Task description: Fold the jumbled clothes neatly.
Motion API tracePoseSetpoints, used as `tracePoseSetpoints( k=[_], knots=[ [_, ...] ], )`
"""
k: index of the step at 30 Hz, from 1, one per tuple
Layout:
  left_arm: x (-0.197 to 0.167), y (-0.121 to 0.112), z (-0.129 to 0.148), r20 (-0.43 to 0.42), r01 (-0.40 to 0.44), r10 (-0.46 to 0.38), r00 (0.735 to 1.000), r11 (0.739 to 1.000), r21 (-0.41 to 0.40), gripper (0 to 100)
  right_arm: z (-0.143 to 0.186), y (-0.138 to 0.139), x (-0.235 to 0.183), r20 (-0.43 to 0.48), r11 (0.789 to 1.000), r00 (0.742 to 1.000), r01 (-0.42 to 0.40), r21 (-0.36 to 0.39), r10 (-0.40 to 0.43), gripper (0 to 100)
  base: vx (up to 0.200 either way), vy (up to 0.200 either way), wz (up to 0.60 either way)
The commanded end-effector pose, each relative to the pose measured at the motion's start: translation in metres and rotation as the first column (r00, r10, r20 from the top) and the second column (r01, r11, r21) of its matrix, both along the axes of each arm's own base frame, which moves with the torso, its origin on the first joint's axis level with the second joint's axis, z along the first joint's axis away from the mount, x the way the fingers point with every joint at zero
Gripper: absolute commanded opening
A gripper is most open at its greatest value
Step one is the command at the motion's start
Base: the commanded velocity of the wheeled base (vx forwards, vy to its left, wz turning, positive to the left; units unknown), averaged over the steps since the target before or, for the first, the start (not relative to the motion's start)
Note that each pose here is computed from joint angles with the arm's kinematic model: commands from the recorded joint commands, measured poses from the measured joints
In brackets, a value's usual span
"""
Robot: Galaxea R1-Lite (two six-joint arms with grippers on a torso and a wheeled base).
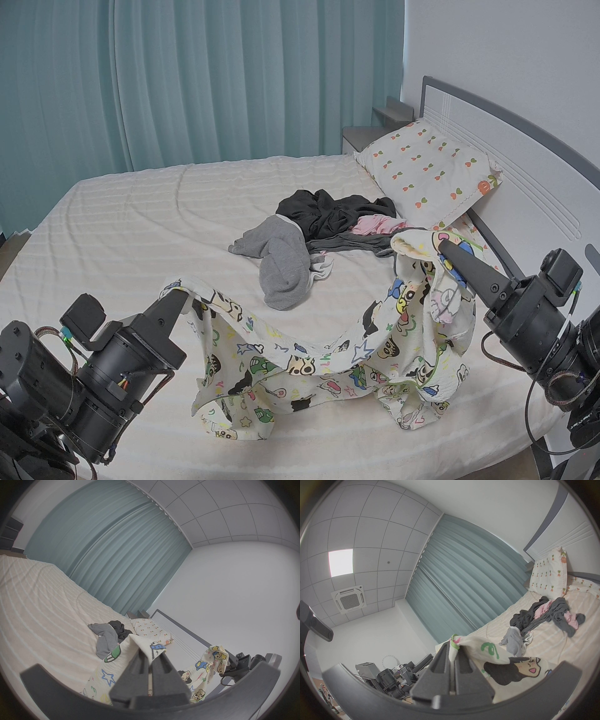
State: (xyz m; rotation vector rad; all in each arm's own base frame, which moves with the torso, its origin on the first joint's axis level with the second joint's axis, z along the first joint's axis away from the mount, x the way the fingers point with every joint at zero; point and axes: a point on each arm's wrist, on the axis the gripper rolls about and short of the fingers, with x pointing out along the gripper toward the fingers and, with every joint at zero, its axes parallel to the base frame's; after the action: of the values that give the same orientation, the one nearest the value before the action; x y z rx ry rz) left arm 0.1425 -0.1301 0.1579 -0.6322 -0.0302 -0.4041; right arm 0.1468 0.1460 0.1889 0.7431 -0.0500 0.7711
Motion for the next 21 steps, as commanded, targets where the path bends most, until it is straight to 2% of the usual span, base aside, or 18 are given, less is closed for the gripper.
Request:
tracePoseSetpoints(
  k=[1, 17, 21],
  knots=[
    [-0.0008, 0.0002, 0.0014, 0.011, 0.002, -0.002, 1.0, 1.0, -0.012, 0, 0.0006, -0.0003, 0.0004, 0.005, 1.0, 1.0, 0.002, 0.005, -0.002, 0, 0.0, 0.2, 0.0],
    [-0.0048, -0.0016, -0.0023, -0.002, 0.025, -0.025, 1.0, 1.0, 0.001, 0, -0.0013, 0.0009, 0.0016, 0.002, 1.0, 1.0, 0.004, -0.005, -0.004, 0, 0.0, 0.2, 0.0],
    [-0.0057, -0.0023, -0.0044, -0.009, 0.033, -0.033, 0.999, 0.999, 0.009, 0, -0.0013, 0.0009, 0.0016, 0.002, 1.0, 1.0, 0.004, -0.005, -0.004, 0, 0.0, 0.0, 0.0]
  ],
)
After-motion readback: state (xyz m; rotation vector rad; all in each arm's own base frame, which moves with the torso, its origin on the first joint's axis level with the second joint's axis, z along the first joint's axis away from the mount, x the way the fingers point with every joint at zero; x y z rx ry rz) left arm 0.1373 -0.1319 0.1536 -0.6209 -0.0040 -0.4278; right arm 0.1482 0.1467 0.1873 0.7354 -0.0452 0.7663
